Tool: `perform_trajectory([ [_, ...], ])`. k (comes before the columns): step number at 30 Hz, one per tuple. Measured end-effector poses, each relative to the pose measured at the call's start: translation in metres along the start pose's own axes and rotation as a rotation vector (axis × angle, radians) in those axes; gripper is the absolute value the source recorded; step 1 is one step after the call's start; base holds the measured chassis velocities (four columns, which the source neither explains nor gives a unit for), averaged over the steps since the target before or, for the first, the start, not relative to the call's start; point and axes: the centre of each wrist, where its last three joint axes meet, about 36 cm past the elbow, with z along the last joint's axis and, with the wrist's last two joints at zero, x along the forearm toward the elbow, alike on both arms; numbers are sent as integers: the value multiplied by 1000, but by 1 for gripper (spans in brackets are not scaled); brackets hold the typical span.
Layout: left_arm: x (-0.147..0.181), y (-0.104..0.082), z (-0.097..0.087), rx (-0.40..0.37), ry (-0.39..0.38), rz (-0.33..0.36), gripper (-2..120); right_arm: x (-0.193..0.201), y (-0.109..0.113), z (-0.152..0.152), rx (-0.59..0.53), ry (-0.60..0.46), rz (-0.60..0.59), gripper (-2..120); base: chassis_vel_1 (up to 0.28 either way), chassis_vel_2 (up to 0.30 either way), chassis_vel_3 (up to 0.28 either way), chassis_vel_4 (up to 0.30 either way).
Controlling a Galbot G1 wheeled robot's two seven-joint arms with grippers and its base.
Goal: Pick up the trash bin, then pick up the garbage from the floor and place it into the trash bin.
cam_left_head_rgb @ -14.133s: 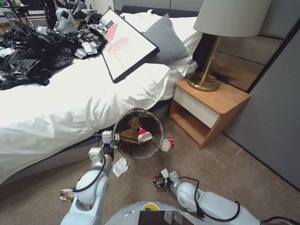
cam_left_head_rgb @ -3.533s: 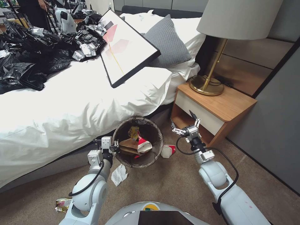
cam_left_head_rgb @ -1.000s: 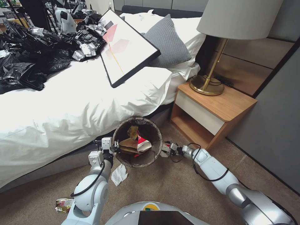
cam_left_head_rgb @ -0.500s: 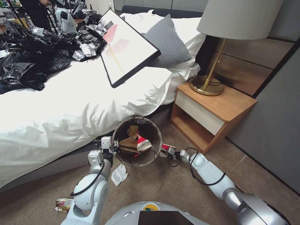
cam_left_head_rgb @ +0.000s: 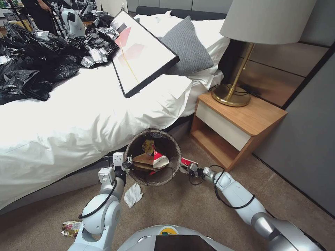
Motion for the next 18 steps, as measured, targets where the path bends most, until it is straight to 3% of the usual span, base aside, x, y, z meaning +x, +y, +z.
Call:
perform_trajectory([
  [13,-2,0,4,-2,11,-1,0,44,28,-5,-40,-204,237,0,0,0,0,0],
  [18,-2,0,7,-5,22,-7,0,60,25,-40,-44,-343,327,0,0,0,0,0],
])
